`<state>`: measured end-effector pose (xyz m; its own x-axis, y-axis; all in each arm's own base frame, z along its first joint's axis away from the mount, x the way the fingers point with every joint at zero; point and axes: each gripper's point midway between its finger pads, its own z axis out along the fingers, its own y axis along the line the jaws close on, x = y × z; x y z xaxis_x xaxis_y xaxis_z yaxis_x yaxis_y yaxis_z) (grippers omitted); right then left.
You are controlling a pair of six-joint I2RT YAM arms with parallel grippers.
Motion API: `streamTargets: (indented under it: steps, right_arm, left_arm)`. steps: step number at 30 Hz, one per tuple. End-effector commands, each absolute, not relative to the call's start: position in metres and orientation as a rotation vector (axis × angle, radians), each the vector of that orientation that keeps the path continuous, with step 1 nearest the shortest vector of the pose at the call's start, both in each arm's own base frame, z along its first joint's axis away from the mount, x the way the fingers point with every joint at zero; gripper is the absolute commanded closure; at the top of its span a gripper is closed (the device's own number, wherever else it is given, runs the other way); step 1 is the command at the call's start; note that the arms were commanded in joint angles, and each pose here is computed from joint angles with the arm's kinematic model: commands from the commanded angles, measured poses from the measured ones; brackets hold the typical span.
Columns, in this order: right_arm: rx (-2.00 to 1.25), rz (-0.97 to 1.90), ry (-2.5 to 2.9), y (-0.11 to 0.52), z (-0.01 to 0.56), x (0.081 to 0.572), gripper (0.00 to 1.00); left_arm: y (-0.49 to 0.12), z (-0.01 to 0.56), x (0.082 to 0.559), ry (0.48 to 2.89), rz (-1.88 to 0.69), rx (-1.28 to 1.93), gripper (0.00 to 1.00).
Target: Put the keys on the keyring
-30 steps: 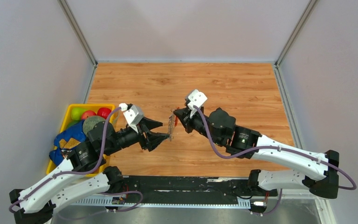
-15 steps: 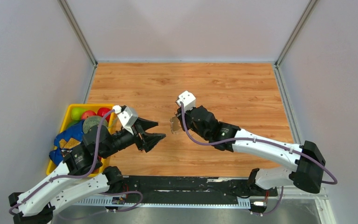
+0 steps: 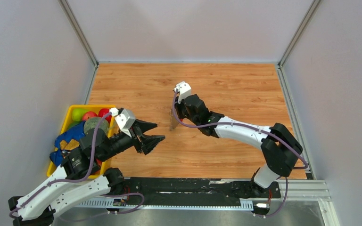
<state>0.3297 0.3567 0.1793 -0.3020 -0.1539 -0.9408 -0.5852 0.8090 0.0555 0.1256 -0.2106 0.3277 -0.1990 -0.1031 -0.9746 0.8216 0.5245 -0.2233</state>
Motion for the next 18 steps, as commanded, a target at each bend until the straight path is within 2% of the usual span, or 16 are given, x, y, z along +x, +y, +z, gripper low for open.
streamTargets:
  steps: [1, 8, 18]
  right_arm:
    - [-0.518, 0.599, 1.679, 0.382, 0.220, 0.354, 1.00]
    - [-0.520, 0.592, 1.731, 0.371, 0.174, 0.350, 1.00]
    - [-0.453, 0.496, 1.810, 0.326, 0.150, 0.333, 1.00]
  left_arm:
    - [-0.204, 0.335, 0.125, 1.530, -0.947, 0.608, 0.29]
    - [-0.203, 0.334, 0.126, 1.532, -0.928, 0.621, 0.28]
    - [-0.208, 0.328, 0.131, 1.547, -0.908, 0.640, 0.28]
